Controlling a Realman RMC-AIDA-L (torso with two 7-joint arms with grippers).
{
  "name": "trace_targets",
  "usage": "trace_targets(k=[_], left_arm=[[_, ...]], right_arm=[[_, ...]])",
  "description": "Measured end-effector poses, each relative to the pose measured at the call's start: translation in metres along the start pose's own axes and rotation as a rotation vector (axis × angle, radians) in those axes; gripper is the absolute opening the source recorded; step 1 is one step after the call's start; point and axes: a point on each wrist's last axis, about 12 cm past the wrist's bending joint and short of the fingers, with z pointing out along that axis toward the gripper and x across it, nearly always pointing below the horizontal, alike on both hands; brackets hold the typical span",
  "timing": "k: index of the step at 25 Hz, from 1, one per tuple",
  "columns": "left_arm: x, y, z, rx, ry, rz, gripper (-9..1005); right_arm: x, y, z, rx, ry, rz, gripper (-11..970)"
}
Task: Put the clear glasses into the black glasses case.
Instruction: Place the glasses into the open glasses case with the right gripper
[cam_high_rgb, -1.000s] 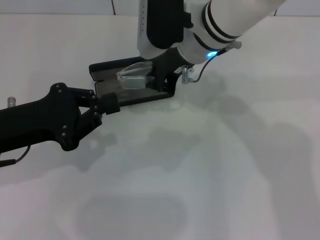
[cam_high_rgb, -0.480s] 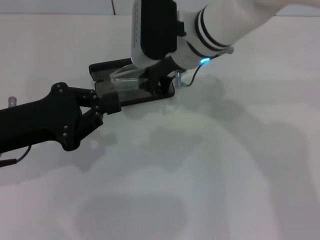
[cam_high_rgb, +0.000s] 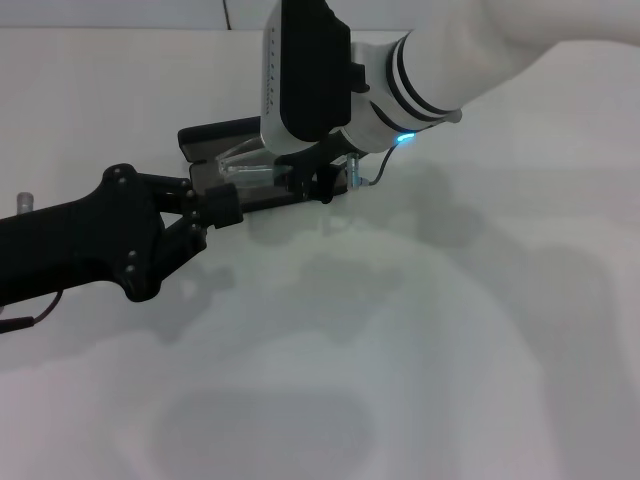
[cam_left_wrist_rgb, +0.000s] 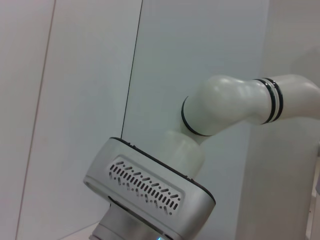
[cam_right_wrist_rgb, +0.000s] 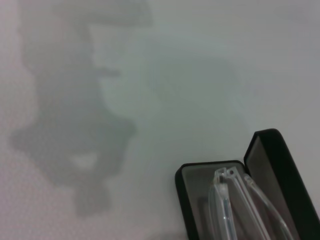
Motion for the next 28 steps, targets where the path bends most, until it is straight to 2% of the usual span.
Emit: trace_targets(k=[28], left_arm=[[-0.0005,0.0005,0.0018,0.005,-0.002,0.001,86]], right_arm=[[0.0027,0.0034,0.0045,0.029,-0.014,0.0,123]])
